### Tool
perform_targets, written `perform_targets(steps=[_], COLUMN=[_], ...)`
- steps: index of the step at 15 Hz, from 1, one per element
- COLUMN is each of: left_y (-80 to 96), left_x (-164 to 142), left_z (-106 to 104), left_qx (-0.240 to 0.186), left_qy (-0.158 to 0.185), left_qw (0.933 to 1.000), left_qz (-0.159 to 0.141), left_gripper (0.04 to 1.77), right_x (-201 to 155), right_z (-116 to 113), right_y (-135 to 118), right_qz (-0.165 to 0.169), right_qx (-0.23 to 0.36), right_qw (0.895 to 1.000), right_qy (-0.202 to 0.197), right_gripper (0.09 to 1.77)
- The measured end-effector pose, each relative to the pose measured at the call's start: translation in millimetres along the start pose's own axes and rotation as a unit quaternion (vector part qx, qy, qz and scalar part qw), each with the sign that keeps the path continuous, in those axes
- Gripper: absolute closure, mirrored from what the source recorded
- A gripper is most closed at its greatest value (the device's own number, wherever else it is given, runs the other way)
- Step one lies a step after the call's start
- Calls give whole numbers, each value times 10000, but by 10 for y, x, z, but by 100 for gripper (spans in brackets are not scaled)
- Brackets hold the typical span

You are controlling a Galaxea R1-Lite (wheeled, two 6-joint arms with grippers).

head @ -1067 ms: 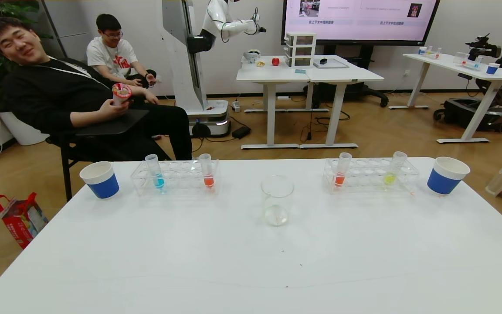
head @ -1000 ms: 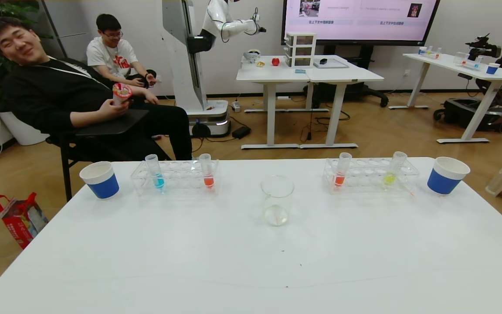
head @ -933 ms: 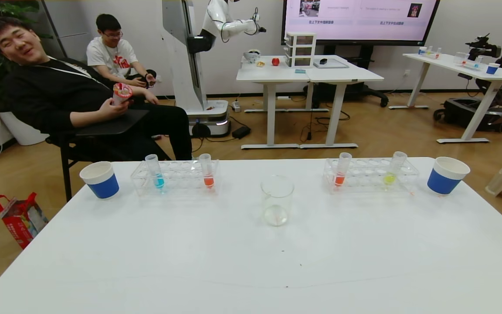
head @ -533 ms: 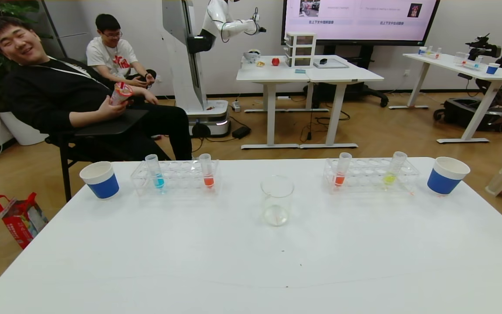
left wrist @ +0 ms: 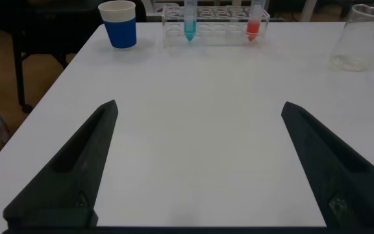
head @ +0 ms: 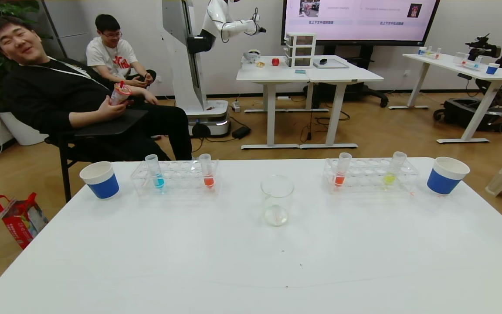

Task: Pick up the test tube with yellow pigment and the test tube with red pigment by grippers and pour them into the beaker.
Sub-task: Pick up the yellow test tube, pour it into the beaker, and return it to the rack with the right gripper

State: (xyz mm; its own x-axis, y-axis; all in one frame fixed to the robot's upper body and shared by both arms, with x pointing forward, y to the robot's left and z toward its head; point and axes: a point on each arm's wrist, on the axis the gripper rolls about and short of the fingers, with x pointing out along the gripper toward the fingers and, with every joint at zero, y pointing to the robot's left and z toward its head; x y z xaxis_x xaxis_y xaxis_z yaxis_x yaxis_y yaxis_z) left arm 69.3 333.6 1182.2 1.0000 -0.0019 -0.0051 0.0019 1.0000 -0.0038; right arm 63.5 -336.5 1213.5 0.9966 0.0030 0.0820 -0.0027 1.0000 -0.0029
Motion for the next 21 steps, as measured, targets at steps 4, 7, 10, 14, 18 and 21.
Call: perform_targets(steps=[4,7,10,14,18,21], left_y=[0,0,0,0,0,0], left_x=[0,0,0,0,0,0], left_z=[0,0,0,0,0,0], left_qx=[-2,-2,-2,0,0,0], left_qy=[0,0,0,0,-2,-2], left_qw=[10000,10000,10000,10000,10000,10000], left_qz=[0,-2,0,-2,0,0], left_gripper=[6,6,6,6,6,6], right_x=[197,575,1048,1676,2190,2498], right_z=[425,670,763,717,492,275], right_y=[-2,3,13,16,-1,-17], right_qz=[76,111,176,204,292,293], right_qx=[14,25,41,59,74,79], right_qw=[9999,9999,9996,9983,9969,9963], right_qy=[-82,-76,223,536,733,798], right_gripper=[12,12,12,12,12,12])
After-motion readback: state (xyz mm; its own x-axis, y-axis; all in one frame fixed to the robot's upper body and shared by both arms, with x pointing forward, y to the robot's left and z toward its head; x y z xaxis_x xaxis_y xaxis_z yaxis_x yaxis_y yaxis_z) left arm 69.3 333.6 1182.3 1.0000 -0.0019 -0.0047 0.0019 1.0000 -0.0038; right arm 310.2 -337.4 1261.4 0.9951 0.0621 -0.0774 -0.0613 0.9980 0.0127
